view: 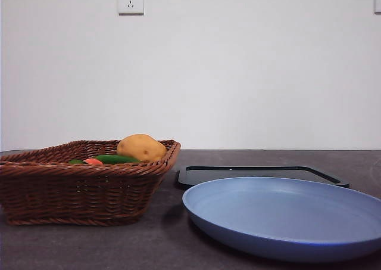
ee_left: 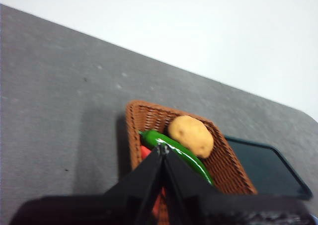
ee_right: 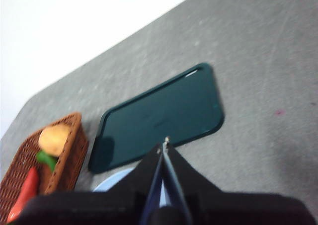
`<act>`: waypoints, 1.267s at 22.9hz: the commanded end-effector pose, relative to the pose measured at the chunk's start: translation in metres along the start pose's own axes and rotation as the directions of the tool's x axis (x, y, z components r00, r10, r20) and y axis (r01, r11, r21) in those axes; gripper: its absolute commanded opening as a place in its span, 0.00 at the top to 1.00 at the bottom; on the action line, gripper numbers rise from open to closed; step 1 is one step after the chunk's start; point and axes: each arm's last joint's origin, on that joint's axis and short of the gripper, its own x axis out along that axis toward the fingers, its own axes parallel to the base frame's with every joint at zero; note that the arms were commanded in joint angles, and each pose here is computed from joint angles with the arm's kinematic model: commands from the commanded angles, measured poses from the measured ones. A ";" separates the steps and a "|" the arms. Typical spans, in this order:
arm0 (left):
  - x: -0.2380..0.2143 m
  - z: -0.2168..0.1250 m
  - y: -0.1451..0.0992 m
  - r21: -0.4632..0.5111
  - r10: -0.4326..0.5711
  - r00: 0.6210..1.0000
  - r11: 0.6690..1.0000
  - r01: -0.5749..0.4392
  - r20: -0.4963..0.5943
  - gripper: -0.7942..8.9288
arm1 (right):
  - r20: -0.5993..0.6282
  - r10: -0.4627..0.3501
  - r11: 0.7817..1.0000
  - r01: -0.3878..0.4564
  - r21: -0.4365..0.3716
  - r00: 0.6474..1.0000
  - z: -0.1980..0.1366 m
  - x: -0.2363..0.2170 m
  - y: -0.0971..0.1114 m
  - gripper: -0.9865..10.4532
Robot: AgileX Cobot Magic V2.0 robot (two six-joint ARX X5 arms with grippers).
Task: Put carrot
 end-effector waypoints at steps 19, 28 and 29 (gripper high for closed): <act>0.081 0.057 -0.040 0.055 -0.178 0.787 0.964 0.260 -0.590 0.91 | -0.675 -0.035 0.997 -0.019 -0.072 0.737 0.029 0.063 0.009 0.87; 0.082 0.052 -0.049 0.057 -0.202 0.768 0.953 0.296 -0.608 0.62 | -0.784 -0.053 0.998 0.008 -0.061 0.618 0.000 0.111 -0.001 0.75; 0.082 0.052 -0.049 0.056 -0.203 0.768 0.953 0.297 -0.608 0.62 | -0.795 -0.052 0.998 0.014 -0.055 0.604 -0.004 0.116 -0.002 0.75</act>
